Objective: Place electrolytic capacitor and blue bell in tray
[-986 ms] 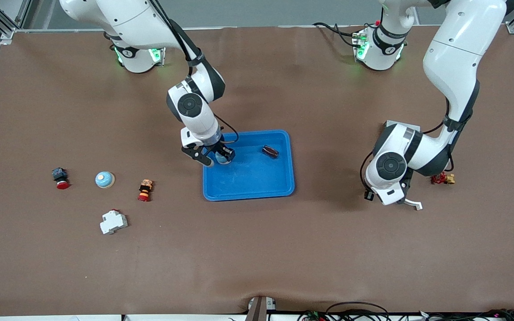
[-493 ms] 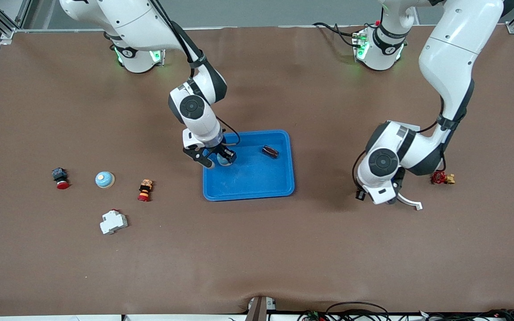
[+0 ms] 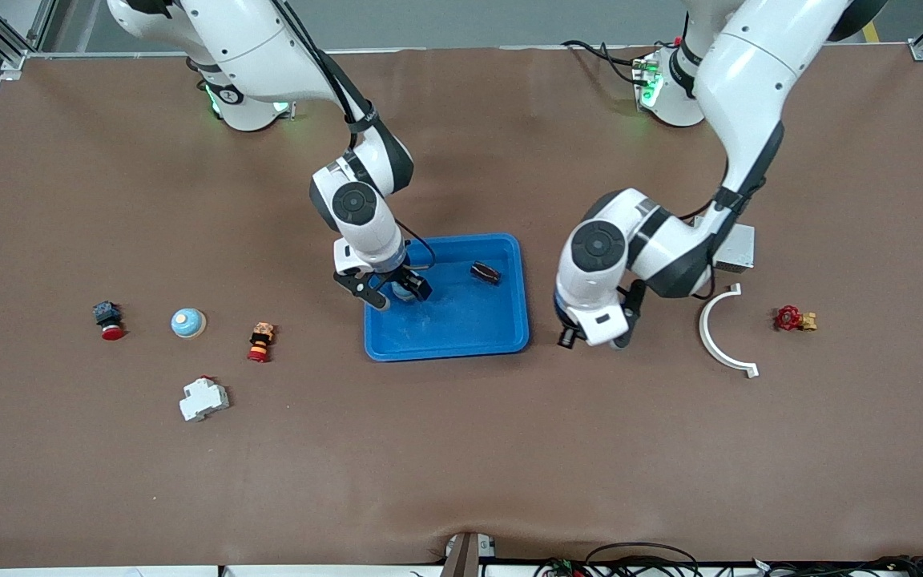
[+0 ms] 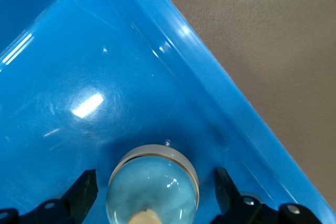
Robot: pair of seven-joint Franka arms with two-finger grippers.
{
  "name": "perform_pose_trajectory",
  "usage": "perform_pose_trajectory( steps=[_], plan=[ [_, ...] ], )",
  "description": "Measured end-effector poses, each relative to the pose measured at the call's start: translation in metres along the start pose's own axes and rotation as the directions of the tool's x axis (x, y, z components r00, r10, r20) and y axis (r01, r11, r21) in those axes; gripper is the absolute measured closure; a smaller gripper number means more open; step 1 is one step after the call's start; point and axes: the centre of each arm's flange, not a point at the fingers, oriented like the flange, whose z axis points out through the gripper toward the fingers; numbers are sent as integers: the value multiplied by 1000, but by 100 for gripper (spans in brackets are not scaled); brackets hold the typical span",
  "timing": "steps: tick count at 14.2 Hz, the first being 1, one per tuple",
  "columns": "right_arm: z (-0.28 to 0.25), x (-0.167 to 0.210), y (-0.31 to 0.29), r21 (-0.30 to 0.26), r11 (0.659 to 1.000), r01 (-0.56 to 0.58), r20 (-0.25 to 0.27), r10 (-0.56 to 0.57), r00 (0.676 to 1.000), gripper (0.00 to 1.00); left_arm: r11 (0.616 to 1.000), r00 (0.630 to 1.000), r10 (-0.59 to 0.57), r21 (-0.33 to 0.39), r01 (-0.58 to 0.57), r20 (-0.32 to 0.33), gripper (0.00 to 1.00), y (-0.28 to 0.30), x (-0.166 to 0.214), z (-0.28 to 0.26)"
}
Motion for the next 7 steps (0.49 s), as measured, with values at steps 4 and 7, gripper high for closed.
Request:
perform_pose_trajectory(
  steps=[4, 7],
  plan=[
    [-88, 36, -44, -119, 993, 26, 49, -21, 999, 0, 998, 998, -42, -42, 44, 53, 66, 13, -67, -13],
    [-151, 106, -28, -160, 957, 241, 56, -235, 970, 0, 996, 996, -53, -65, 58, 77, 66, 18, -106, -19]
  ],
)
